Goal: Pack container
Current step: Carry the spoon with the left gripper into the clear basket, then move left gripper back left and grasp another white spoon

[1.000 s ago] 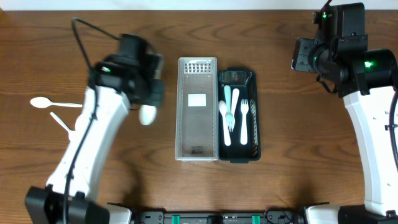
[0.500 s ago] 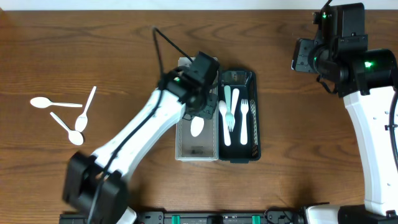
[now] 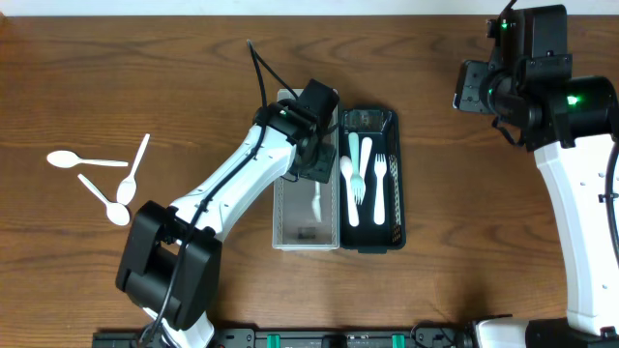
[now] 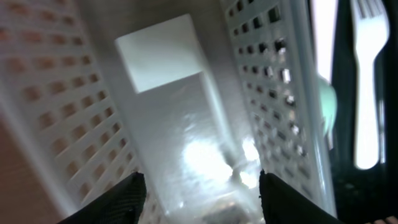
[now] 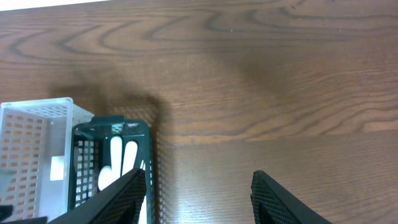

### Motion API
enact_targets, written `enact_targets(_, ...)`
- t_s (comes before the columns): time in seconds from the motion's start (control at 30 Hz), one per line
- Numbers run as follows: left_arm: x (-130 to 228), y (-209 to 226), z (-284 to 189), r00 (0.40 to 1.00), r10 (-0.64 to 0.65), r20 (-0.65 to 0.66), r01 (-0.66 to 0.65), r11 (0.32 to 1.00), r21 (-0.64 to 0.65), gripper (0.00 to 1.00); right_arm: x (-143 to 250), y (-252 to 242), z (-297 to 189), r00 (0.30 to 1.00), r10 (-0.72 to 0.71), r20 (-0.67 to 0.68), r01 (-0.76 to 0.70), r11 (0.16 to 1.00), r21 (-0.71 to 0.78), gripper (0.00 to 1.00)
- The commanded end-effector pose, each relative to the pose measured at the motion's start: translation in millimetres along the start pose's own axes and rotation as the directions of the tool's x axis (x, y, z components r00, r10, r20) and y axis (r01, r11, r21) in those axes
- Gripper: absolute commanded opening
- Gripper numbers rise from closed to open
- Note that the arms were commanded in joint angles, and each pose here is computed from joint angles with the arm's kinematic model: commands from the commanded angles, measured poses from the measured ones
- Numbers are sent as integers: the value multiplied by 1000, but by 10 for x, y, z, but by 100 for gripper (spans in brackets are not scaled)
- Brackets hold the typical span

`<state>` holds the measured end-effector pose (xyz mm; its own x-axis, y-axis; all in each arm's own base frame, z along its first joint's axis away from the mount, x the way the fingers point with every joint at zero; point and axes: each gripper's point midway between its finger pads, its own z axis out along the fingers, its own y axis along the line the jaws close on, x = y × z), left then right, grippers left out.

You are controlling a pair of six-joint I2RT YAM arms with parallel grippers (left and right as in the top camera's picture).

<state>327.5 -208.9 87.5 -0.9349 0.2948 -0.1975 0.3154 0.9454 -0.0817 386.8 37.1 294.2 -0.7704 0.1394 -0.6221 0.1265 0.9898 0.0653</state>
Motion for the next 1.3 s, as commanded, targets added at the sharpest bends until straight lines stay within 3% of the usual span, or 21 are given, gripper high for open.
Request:
enact_targets(0.0, -257, 163, -518, 988, 71, 140, -57, 993, -106, 63, 6, -38, 10, 1000, -9, -5, 9, 1000, 9, 57)
enact_targets(0.17, -456, 686, -1388, 937, 23, 348, 76, 960, -270, 75, 32, -45, 10, 1000, -22, -16, 22, 1000, 11, 57)
enact_targets(0.27, -400, 1258, -1841, 868, -141, 475, 299, 914, -275, 81, 63, -54, 9, 999, -24, -28, 24, 1000, 15, 57)
enact_targets(0.33, -281, 1708, -2020, 795, -291, 532, 474, 846, -246, 81, 82, -59, 8, 999, -24, -36, 25, 1000, 16, 57)
enact_targets(0.4, -104, 2204, -2119, 676, -460, 576, 663, 721, -202, 81, 102, -63, 7, 999, -25, -44, 26, 1000, 18, 57)
enact_targets(0.5, 246, 2921, -2121, 383, -698, 605, 901, 427, -77, 87, 127, -70, 6, 998, -26, -54, 27, 999, 20, 57)
enact_targets(0.63, 569, 3541, -1942, 32, -824, 565, 994, 86, 69, 89, 138, -72, 5, 998, -26, -59, 28, 999, 21, 57)
enact_targets(0.73, 841, 3856, -1691, -161, -838, 521, 987, -139, 81, 91, 139, -71, 5, 998, -26, -59, 27, 999, 21, 57)
enact_targets(0.8, 945, 3987, -1506, -204, -843, 498, 977, -205, 54, 90, 146, -69, 5, 998, -27, -62, 29, 999, 20, 57)
enact_targets(0.97, 1011, 4187, -991, -231, -880, 416, 967, -253, 2, 90, 157, -61, 3, 997, -29, -66, 30, 999, 20, 56)
enact_targets(1.27, 945, 4511, -444, -136, -907, 398, 985, -165, -40, 89, 240, -83, -4, 994, -33, -100, 35, 999, 27, 56)
